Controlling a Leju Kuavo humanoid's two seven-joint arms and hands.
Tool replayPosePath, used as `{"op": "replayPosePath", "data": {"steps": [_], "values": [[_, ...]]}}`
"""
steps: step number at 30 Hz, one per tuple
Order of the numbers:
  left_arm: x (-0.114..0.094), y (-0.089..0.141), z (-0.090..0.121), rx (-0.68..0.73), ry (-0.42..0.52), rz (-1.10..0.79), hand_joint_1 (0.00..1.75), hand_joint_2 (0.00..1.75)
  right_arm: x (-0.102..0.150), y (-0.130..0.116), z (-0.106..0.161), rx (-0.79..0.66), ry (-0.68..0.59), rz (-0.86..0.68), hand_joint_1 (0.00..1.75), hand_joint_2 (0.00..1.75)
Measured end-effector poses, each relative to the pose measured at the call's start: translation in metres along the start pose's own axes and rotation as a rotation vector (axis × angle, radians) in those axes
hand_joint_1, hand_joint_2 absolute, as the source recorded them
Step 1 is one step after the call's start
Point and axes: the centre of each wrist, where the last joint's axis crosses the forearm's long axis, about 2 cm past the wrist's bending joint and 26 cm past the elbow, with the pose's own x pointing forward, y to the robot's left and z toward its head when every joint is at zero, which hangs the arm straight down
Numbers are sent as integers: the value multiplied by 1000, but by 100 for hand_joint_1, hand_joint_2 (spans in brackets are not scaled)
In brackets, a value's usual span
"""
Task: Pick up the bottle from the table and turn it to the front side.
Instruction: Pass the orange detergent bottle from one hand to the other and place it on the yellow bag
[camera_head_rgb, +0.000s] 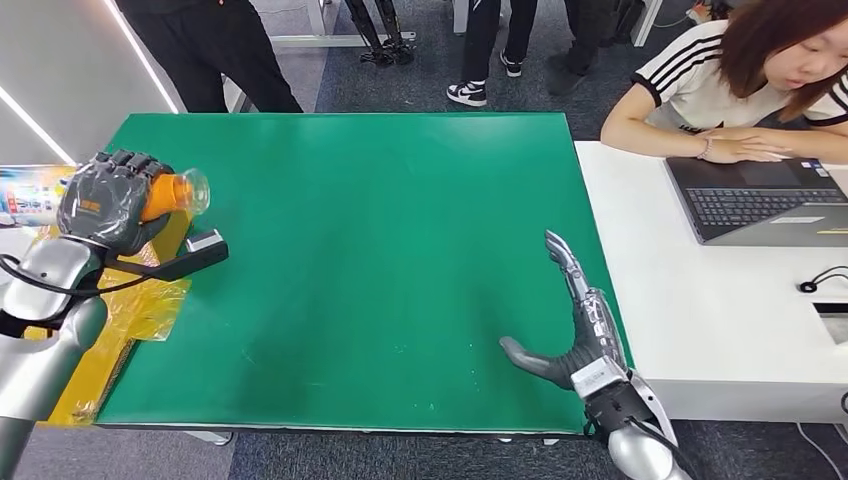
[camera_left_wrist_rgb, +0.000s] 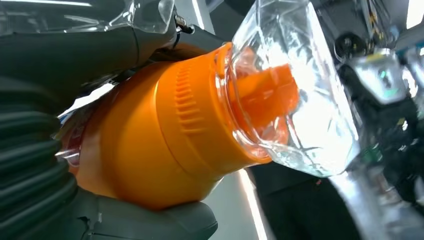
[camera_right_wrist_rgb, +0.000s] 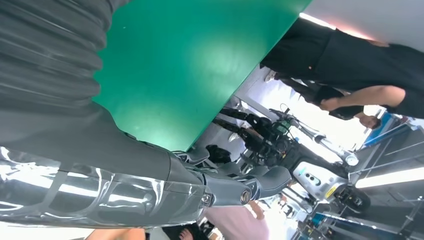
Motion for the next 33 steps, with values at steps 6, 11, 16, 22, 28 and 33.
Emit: {"op": "replayPosePath", "data": {"steps": [6,11,16,22,28,33], "values": [[12,-14,10,-72,-42,-17,175,175,4,-1,4,-13,-3,8,0,175],[28,-37,14,-215,-75,33,175,175,8,-1,11,-26,-3,26,0,175],[52,-70,21,-295,-99,111,175,175,14,0,18,-25,-4,30,0,175],[75,-98,27,-395,-112,224,175,175,18,-2,17,-16,-8,29,0,175],[84,-107,16,-479,-65,273,175,175,16,-6,12,-13,-10,28,0,175],[82,-110,4,-575,8,241,175,175,13,-8,6,-14,-16,33,0,175]]}}
